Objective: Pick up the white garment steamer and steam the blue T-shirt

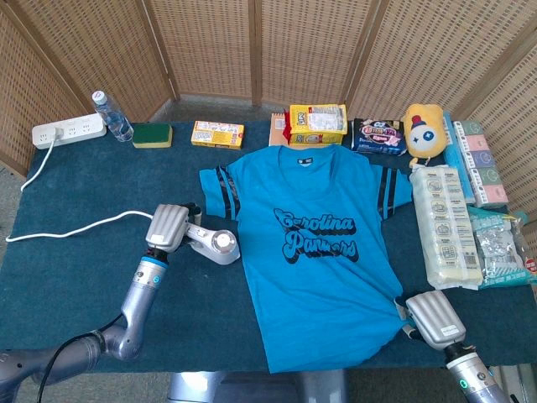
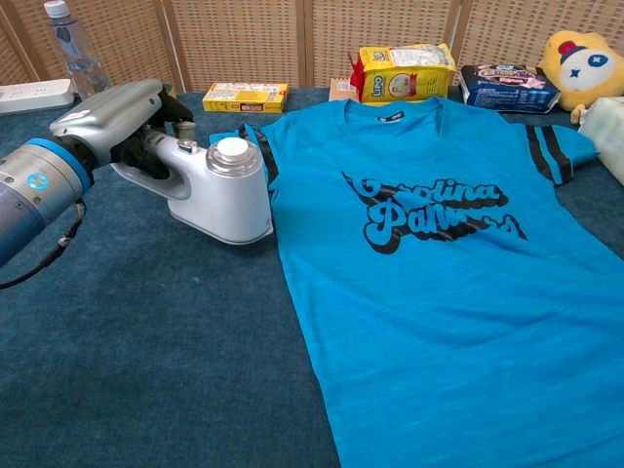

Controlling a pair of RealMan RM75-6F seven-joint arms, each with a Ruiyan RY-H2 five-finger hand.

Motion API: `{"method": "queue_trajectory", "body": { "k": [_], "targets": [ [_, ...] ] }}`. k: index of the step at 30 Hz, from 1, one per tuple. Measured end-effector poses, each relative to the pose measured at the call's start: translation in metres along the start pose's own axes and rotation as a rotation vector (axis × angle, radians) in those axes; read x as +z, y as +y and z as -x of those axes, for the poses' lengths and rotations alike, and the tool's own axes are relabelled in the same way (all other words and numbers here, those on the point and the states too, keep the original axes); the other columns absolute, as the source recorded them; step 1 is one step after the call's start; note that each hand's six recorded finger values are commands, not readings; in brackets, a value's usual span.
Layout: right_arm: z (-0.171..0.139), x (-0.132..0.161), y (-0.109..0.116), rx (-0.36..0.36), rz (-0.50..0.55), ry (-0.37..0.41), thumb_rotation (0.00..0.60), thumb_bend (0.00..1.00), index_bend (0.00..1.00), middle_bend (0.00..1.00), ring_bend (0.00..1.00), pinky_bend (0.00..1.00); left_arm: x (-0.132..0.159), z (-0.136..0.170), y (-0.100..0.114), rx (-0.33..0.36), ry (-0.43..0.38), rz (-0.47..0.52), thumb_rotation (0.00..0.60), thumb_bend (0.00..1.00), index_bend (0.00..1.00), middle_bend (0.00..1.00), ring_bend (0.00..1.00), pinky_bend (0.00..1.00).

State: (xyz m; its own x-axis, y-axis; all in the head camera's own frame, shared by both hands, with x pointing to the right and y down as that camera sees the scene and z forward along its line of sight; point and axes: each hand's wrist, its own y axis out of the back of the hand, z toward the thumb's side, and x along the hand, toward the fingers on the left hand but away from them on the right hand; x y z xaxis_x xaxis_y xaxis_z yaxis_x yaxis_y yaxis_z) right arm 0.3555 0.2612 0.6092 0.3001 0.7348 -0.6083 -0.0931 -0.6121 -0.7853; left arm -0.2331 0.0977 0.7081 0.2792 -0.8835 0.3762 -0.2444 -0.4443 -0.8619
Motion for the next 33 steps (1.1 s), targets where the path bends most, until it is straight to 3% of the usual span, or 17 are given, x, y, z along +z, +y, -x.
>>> {"method": "queue_trajectory", "body": {
  "k": [10, 22, 27, 33],
  "targets": [
    [0.004, 0.003, -0.001, 0.008, -0.007, -0.008, 0.6, 0.42, 0.66, 0.6, 0.63, 0.78, -0.038, -0.01, -0.001, 0.013, 0.091, -0.01, 0.6, 0.37, 0.7, 0.75, 0.67, 0.75],
    [0.006, 0.004, 0.0, 0.015, -0.012, -0.019, 0.6, 0.42, 0.66, 0.6, 0.63, 0.78, -0.031, -0.023, -0.021, -0.025, 0.103, 0.007, 0.6, 0.35, 0.7, 0.75, 0.66, 0.73],
    [0.005, 0.004, 0.0, 0.014, -0.012, -0.022, 0.6, 0.42, 0.66, 0.6, 0.63, 0.78, -0.026, -0.022, -0.023, -0.044, 0.088, 0.009, 0.6, 0.32, 0.68, 0.69, 0.54, 0.63],
    [0.005, 0.004, 0.0, 0.015, -0.012, -0.019, 0.6, 0.42, 0.66, 0.6, 0.63, 0.78, -0.025, -0.019, -0.022, -0.065, 0.073, -0.004, 0.6, 0.29, 0.45, 0.5, 0.35, 0.48]
  ]
}}
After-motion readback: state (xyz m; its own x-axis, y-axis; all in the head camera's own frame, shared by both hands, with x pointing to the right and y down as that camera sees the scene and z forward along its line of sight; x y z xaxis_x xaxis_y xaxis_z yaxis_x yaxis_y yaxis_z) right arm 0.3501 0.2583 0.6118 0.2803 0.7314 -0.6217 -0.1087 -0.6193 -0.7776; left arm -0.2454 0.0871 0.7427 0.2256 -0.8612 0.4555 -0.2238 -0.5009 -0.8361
